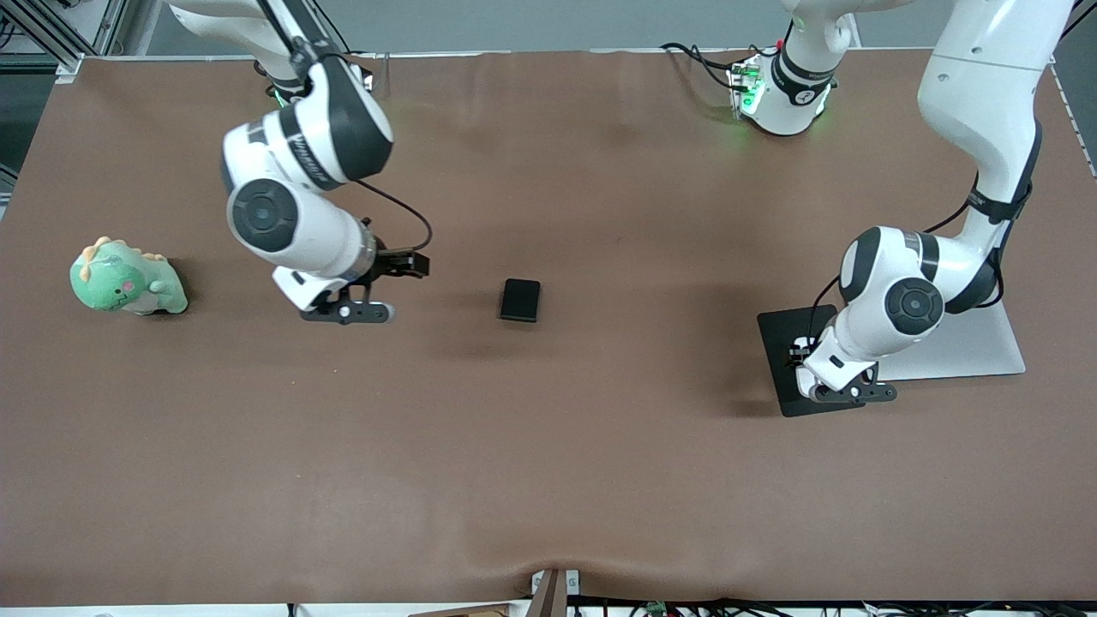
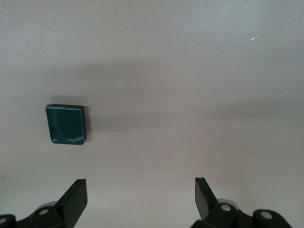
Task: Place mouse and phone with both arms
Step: 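Carry the mouse to the pad while the right gripper reaches the phone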
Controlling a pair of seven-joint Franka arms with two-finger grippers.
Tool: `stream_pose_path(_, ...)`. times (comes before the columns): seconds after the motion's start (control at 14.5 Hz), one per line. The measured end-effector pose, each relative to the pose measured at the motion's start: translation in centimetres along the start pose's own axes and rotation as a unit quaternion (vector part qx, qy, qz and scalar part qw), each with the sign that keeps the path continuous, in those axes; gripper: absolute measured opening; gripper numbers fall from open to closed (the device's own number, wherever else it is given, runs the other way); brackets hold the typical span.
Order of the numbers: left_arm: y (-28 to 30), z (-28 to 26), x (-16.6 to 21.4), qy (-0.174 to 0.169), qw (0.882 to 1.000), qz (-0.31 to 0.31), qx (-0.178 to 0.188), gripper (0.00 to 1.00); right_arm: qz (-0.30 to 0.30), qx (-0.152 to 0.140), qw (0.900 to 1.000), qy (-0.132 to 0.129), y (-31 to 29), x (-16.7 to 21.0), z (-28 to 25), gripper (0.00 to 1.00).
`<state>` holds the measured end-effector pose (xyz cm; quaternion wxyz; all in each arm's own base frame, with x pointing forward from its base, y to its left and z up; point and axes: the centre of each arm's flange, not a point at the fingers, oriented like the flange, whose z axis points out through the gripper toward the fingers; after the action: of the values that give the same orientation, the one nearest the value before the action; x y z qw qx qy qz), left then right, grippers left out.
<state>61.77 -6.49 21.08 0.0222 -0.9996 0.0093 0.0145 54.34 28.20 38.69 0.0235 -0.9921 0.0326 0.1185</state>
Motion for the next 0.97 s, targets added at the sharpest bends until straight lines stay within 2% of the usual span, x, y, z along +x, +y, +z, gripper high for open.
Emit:
stream_pose_path(0.41,0.2,1.6,-0.2,-0.010,1.000,0.002,-0.003,0.61,0.022,-0.012,1.000,0.016,-6.0,-0.5,6.5,1.00)
stream_pose_path(0.69,-0.1,2.1,-0.3,-0.014,1.000,-0.001,-0.003,0.61,0.032,0.023,0.999,0.023,-8.1,-0.2,9.0,1.00)
stream_pose_path(0.97,-1.0,2.4,-0.3,-0.017,1.000,-0.009,-0.003,0.61,0.039,0.026,0.998,0.041,-10.8,-0.6,12.4,1.00)
